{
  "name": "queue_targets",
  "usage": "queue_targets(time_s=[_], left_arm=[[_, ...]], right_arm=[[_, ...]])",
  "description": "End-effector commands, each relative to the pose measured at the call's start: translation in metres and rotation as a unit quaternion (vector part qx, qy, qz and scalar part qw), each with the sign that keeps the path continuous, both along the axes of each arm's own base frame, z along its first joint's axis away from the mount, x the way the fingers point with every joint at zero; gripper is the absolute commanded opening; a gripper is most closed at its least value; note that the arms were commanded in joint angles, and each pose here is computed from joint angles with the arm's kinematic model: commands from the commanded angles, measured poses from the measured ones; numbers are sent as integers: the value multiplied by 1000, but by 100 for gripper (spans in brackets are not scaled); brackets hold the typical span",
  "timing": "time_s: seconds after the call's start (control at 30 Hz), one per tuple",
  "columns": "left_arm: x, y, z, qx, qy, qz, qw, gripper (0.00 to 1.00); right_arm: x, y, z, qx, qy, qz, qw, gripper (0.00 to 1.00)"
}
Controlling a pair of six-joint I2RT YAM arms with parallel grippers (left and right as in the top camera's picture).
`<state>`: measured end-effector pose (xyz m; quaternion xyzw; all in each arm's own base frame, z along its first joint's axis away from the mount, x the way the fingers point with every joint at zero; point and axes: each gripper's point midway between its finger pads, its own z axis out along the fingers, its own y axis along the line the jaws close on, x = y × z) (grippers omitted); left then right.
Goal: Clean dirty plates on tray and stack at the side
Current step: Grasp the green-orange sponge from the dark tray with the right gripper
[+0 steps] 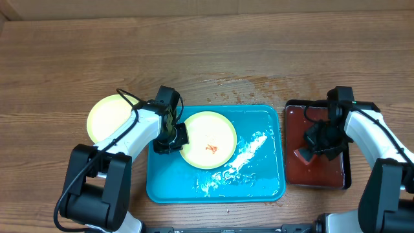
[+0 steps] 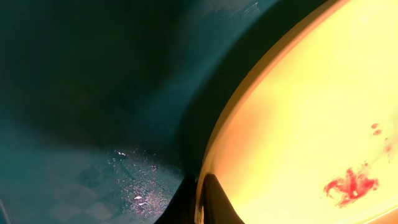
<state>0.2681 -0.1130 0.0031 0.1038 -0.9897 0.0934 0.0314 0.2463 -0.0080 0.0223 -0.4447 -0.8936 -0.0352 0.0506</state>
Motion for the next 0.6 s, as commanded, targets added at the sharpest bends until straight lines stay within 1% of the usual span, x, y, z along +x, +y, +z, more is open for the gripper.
queue_targets(time_s=[0.0, 0.03, 0.07, 0.1, 0.17, 0.23, 0.27, 0.37, 0.47, 0.57], left_arm=[[-10, 1, -16, 18, 22, -19, 999, 4], [-10, 1, -16, 18, 23, -19, 999, 4], [-10, 1, -16, 17, 22, -19, 999, 4], [-10, 1, -16, 17, 21, -19, 999, 4], [-9, 1, -16, 17, 20, -19, 999, 4], [-9, 1, -16, 17, 20, -19, 999, 4], [-9, 1, -16, 17, 21, -19, 999, 4], [-10, 1, -16, 17, 22, -19, 999, 4], [-10, 1, -16, 17, 22, -19, 999, 4], [-11, 1, -16, 18, 24, -19, 999, 4]], right_arm=[[-6, -5, -4, -14, 16, 11, 1000, 8], [-8, -5, -4, -16, 20, 13, 1000, 23], [-10, -6, -5, -17, 22, 19, 999, 29], [-12, -6, -7, -18, 23, 21, 999, 33], [-15, -6, -11, -17, 26, 22, 999, 18], [-18, -5, -15, -17, 27, 23, 999, 11], [-19, -5, -17, -17, 26, 23, 999, 4], [-15, -3, -17, -11, 18, 26, 999, 4], [-2, 9, -13, 26, -13, 62, 998, 4], [10, 8, -1, 26, -29, 74, 996, 4]])
